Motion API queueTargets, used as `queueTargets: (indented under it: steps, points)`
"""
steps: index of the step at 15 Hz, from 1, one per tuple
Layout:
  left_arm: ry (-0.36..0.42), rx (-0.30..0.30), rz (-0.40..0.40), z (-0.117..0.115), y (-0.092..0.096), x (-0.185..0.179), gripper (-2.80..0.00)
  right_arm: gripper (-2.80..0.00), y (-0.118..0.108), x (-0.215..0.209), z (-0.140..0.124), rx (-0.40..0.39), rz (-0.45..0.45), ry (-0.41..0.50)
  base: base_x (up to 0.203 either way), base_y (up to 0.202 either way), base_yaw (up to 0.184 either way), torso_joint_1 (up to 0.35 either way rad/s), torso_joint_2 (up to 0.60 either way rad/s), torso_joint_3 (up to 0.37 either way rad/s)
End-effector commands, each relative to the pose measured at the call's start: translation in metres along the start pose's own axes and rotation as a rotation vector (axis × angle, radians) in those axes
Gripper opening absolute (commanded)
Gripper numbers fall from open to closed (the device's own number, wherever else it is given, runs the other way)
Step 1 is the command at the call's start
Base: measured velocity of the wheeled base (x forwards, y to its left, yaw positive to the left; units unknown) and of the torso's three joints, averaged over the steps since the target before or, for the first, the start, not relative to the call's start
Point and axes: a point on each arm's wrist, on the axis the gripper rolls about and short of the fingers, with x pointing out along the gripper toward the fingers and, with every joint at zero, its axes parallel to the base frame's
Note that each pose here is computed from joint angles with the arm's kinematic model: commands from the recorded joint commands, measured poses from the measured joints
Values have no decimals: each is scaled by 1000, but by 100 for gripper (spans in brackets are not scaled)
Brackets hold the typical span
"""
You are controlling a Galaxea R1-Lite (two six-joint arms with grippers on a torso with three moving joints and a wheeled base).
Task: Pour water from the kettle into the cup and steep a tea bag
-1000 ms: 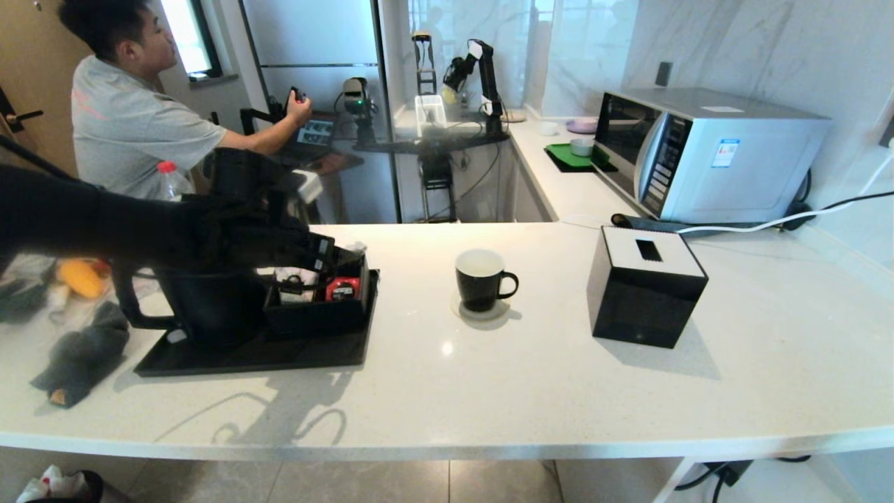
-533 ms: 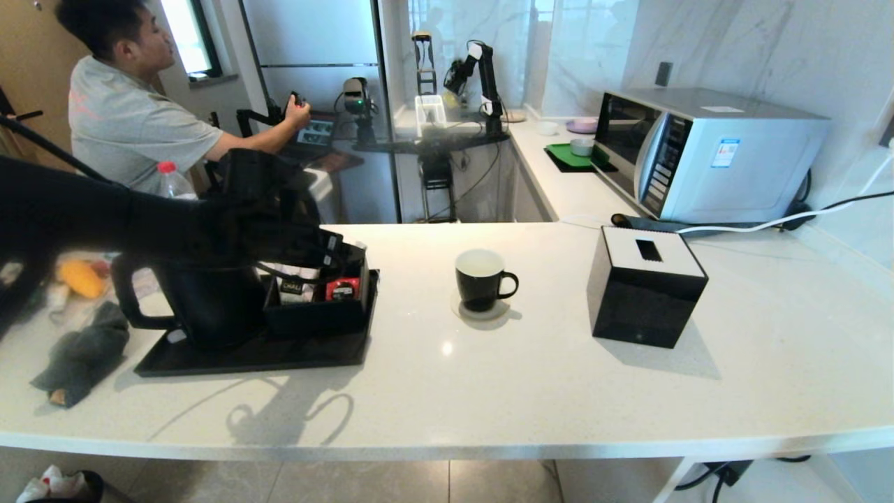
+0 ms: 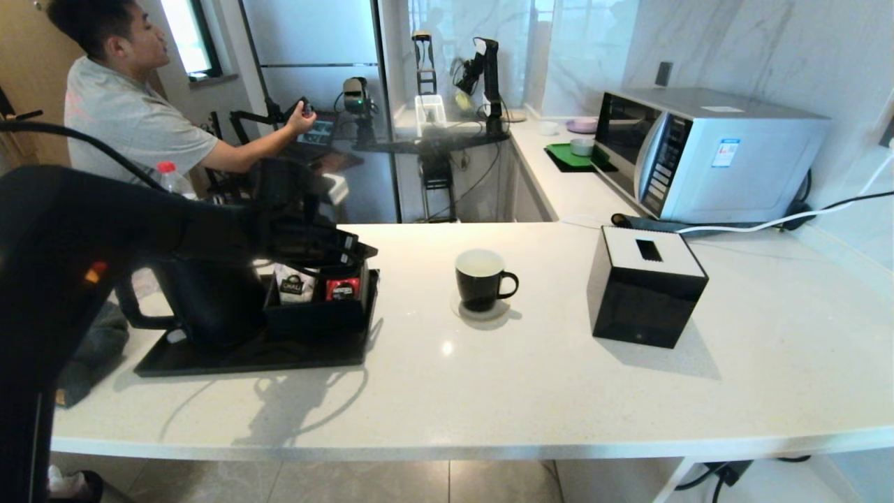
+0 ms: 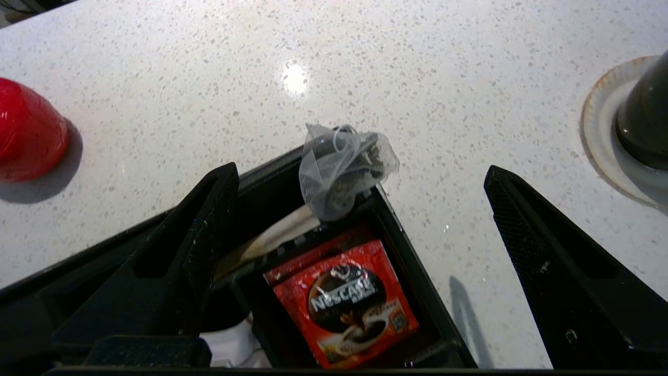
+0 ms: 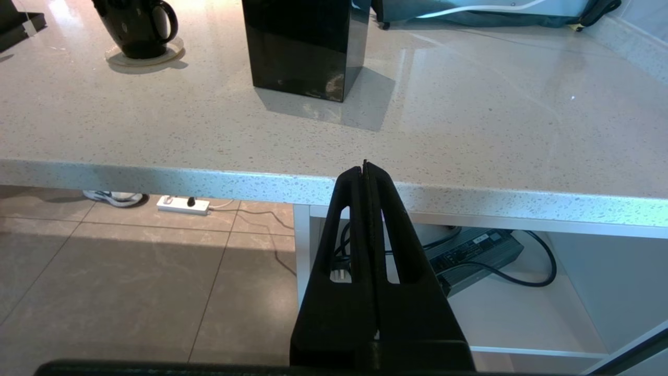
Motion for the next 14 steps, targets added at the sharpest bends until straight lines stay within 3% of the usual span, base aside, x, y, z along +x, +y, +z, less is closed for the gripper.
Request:
queueTargets:
  steps: [1, 5, 14]
  points:
    - [-5, 7, 1, -7, 0, 13, 0, -280, 0, 0, 0, -1, 0, 1, 0, 0, 0, 0, 0, 0]
    - [-63, 26, 29, -8, 3, 28, 0, -280, 0, 0, 0, -1, 1, 1, 0, 0, 0, 0, 0, 0]
    - [-48, 27, 32, -14, 5, 35, 0, -280, 0, 0, 0, -1, 0, 1, 0, 0, 0, 0, 0, 0]
